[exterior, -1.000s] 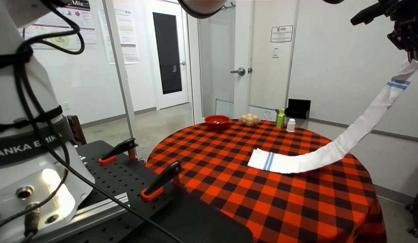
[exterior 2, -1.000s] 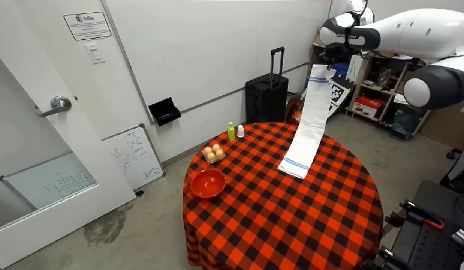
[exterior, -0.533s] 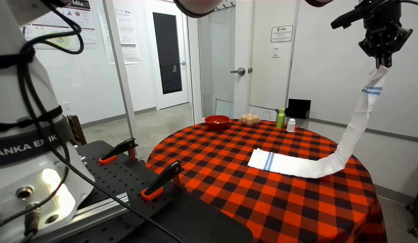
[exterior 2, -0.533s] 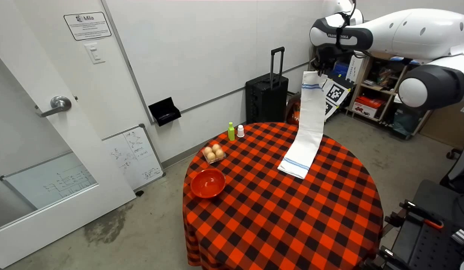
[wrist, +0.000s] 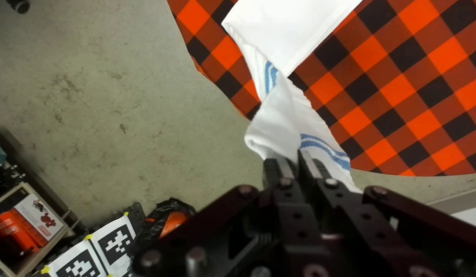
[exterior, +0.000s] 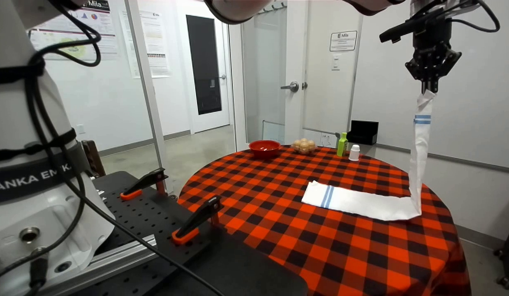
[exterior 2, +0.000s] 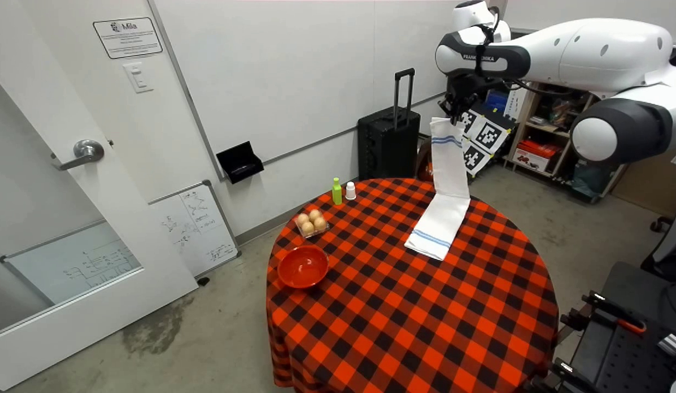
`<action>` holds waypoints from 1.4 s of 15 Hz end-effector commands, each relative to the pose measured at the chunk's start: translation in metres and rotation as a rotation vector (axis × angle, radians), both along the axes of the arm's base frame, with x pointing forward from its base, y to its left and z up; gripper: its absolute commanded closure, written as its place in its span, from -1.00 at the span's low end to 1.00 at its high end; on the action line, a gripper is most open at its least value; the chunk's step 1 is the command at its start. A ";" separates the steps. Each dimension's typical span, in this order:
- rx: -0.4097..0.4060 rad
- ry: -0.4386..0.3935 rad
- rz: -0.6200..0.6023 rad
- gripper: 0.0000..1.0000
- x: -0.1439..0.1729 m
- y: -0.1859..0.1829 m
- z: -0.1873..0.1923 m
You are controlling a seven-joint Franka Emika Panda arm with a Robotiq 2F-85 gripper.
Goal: Fold the cloth
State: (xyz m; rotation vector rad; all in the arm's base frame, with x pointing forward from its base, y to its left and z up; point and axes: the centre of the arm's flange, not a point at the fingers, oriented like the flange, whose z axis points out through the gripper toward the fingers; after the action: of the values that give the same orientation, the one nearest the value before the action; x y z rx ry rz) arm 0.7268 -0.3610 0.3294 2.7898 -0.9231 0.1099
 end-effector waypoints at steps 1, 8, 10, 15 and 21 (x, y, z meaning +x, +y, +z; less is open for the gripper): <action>0.088 0.022 0.070 0.96 -0.060 0.048 0.007; 0.222 0.101 0.193 0.96 -0.060 0.085 0.010; 0.249 0.129 0.229 0.96 -0.060 0.096 0.009; 0.311 0.201 0.315 0.96 -0.060 0.125 0.002; 0.397 0.270 0.437 0.96 -0.059 0.165 -0.001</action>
State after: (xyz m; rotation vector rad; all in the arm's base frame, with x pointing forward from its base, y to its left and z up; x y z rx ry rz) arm 0.7323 -0.2341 0.3312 3.1611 -0.3950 -0.3710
